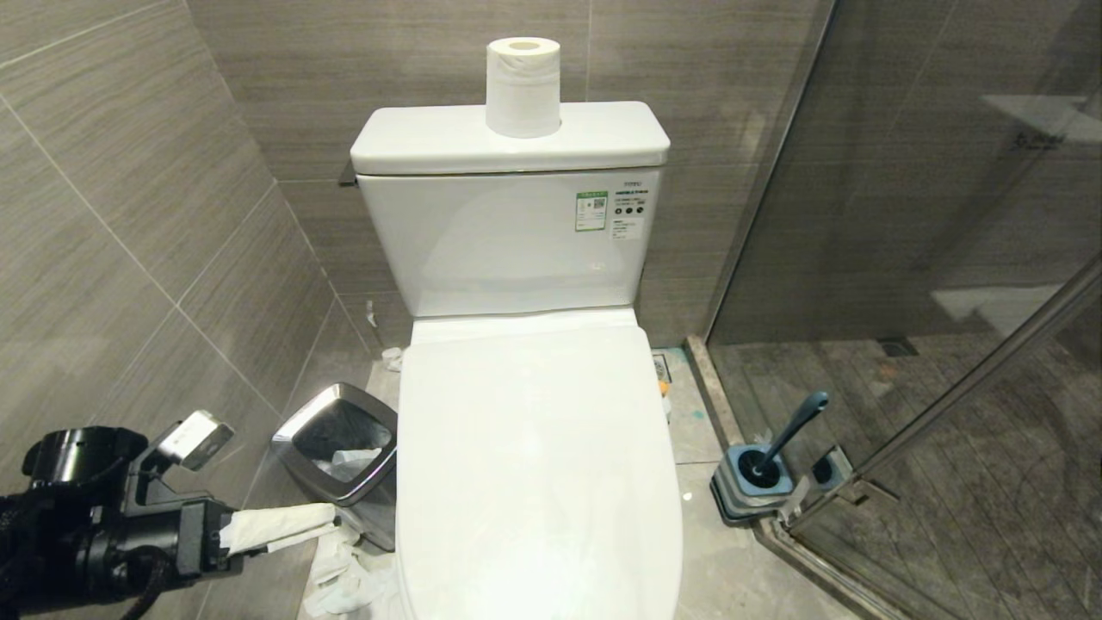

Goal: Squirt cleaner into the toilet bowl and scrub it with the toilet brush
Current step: Use the left hand to lift the toilet lid slightly

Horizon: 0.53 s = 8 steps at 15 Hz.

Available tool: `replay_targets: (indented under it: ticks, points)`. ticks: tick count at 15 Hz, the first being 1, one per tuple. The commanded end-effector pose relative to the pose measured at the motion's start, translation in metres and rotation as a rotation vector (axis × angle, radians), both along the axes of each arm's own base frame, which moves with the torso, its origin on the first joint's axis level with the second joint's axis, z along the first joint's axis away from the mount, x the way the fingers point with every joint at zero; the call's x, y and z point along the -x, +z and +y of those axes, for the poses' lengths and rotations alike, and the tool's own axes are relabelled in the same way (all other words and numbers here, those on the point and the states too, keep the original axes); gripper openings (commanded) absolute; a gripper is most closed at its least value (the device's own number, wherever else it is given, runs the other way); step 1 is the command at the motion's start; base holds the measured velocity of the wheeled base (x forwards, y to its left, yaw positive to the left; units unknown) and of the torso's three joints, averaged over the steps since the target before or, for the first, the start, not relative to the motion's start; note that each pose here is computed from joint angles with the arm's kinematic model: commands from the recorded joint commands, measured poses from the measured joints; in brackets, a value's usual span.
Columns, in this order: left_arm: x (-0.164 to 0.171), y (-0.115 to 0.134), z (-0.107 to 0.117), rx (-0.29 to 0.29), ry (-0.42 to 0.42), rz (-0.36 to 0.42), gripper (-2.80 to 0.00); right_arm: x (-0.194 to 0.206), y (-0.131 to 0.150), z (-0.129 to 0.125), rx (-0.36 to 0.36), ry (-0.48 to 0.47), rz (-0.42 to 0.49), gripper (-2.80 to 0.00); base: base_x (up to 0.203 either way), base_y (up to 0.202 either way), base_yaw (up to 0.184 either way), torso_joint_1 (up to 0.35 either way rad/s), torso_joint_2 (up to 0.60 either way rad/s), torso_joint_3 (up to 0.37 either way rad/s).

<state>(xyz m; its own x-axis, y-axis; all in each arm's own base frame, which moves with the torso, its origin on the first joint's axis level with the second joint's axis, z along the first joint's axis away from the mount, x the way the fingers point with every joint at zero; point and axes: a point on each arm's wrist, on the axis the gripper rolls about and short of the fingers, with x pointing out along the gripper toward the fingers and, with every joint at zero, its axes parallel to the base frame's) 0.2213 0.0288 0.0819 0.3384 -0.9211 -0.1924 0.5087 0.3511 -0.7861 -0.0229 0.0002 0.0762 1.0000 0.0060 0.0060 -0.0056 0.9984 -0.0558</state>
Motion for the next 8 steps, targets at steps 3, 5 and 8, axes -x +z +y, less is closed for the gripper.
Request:
replay_targets:
  ticks: [3, 5, 8]
  points:
    - [-0.011, -0.018, -0.006, -0.016, -0.039, -0.056, 0.00, 0.000, 0.000, 0.000, 0.001, 0.001, 0.000, -2.80, 0.000, 0.000, 0.000, 0.000, 0.00, 0.000]
    - [-0.019, -0.022, -0.008, -0.034, -0.041, -0.064, 0.00, 0.000, 0.000, 0.000, 0.001, 0.000, 0.001, -2.80, 0.000, 0.000, 0.000, 0.000, 0.00, 0.000]
    - [-0.031, -0.027, -0.004, -0.053, -0.015, -0.045, 0.00, 0.000, 0.000, 0.000, 0.001, 0.002, 0.001, -2.80, 0.000, 0.000, 0.000, 0.000, 0.00, 0.000]
